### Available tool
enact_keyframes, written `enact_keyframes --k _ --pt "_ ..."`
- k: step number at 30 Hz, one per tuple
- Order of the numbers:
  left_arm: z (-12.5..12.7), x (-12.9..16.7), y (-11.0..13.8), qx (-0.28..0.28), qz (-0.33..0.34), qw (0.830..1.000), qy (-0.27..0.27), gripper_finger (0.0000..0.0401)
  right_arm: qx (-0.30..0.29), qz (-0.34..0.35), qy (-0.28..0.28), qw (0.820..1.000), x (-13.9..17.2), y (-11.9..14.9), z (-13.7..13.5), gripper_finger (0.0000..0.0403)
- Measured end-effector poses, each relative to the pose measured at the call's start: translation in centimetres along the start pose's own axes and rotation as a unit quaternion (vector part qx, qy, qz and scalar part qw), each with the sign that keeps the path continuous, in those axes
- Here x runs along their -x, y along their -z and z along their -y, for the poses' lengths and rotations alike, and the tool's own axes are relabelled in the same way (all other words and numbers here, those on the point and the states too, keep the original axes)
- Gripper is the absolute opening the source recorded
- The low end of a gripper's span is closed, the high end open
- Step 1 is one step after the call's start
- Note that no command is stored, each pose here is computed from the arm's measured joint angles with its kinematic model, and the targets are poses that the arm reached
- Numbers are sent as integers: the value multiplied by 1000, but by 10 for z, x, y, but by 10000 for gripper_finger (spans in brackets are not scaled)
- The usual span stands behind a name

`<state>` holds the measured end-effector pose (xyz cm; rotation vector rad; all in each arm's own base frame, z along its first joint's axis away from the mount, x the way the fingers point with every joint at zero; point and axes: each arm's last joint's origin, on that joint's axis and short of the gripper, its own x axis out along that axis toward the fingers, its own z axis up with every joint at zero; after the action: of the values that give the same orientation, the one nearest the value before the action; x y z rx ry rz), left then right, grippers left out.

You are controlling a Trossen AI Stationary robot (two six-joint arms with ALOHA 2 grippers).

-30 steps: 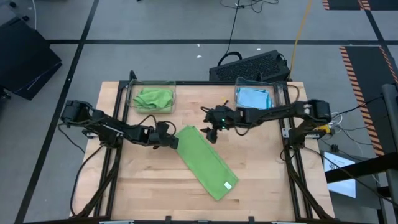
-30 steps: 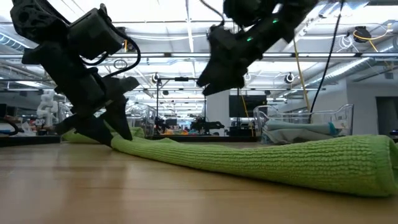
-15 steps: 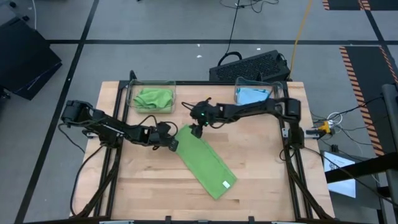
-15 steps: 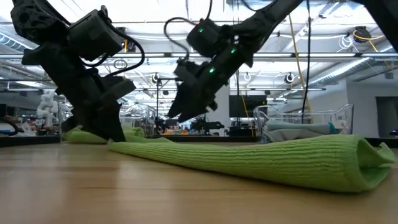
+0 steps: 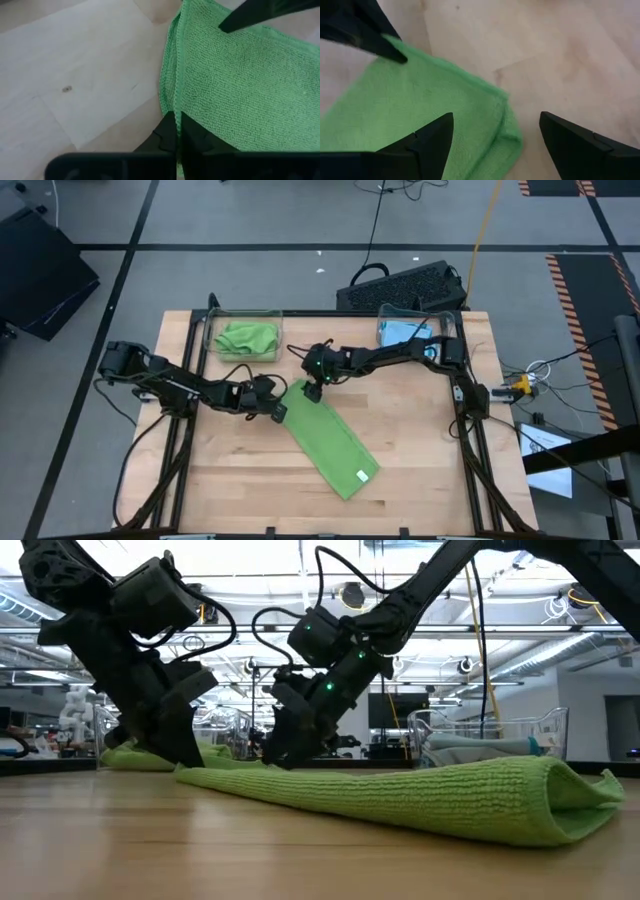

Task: Fold microfiber towels
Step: Fold the green microfiber cloth

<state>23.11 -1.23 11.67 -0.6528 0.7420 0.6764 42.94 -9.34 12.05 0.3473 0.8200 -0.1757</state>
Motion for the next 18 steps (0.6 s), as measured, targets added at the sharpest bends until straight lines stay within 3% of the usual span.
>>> enact_keyframes --k 7,18 --pt "0 0 0 -11 2 1000 1 10 9 1 14 1000 -1 0 1 265" --pt "1 0 -1 -28 7 1000 6 10 12 -3 22 1000 -13 9 -6 187"
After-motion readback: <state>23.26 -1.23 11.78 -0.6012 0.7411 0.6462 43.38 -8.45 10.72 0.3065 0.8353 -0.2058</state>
